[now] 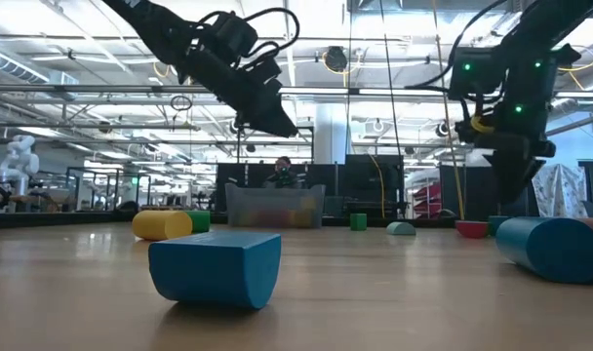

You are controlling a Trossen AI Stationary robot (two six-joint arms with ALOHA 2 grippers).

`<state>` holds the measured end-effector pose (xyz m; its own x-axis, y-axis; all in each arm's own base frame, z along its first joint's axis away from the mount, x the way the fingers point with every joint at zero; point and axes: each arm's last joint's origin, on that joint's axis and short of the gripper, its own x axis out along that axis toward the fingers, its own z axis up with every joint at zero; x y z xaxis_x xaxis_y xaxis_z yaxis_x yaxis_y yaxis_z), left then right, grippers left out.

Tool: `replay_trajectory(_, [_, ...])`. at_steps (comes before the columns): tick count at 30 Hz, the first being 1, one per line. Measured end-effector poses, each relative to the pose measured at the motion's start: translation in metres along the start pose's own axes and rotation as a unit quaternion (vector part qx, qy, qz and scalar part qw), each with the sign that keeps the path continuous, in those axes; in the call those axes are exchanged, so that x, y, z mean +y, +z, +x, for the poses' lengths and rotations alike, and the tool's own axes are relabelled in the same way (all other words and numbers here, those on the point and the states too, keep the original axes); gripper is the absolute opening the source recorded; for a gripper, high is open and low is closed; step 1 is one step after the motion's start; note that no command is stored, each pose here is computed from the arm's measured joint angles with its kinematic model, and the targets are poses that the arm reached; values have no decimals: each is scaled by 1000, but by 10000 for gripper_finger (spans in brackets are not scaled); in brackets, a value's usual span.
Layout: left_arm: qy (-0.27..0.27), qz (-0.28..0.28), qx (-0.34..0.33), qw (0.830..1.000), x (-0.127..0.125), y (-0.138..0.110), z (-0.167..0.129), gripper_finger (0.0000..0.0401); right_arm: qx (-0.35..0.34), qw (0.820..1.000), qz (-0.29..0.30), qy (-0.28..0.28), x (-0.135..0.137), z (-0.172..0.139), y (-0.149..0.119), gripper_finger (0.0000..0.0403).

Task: Sort blocks by size
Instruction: Put the brown cylindrical block into the bottom black bin

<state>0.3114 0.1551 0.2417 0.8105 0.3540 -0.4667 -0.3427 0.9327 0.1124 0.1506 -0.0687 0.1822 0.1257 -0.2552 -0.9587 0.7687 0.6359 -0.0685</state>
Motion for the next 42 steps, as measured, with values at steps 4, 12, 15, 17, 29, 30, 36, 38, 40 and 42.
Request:
replay_trajectory(4, [-2,-21,10,1000,-1,-2,0,207,16,1000,18,-10,-6,-9,6,148])
replay_trajectory(12, [-12,-16,13,1000,-8,-2,0,207,142,986,-53,-73,-25,-45,16,148])
replay_trajectory(15, [-13,-16,13,1000,-9,-1,0,207,176,979,-77,-62,-29,-36,22,148])
replay_trajectory(17, [-13,-16,13,1000,-9,-1,0,207,205,974,-82,-53,-31,-28,25,148])
replay_trajectory(29, [-13,-15,13,1000,-9,-2,0,207,291,951,-93,-48,-39,19,43,180])
replay_trajectory(30, [-13,-15,14,1000,-9,-2,0,207,297,949,-94,-47,-40,22,44,187])
replay_trajectory(36, [-14,-12,22,1000,-9,-3,0,207,309,945,-100,-41,-44,33,47,228])
replay_trajectory(38, [-14,-12,23,1000,-9,-3,0,207,311,943,-112,-36,-45,36,46,232])
replay_trajectory(40, [-15,-12,27,999,-9,-4,0,207,313,942,-117,-33,-47,39,43,232])
replay_trajectory(42, [-15,-12,29,999,-9,-5,0,207,314,942,-116,-32,-47,42,40,228])
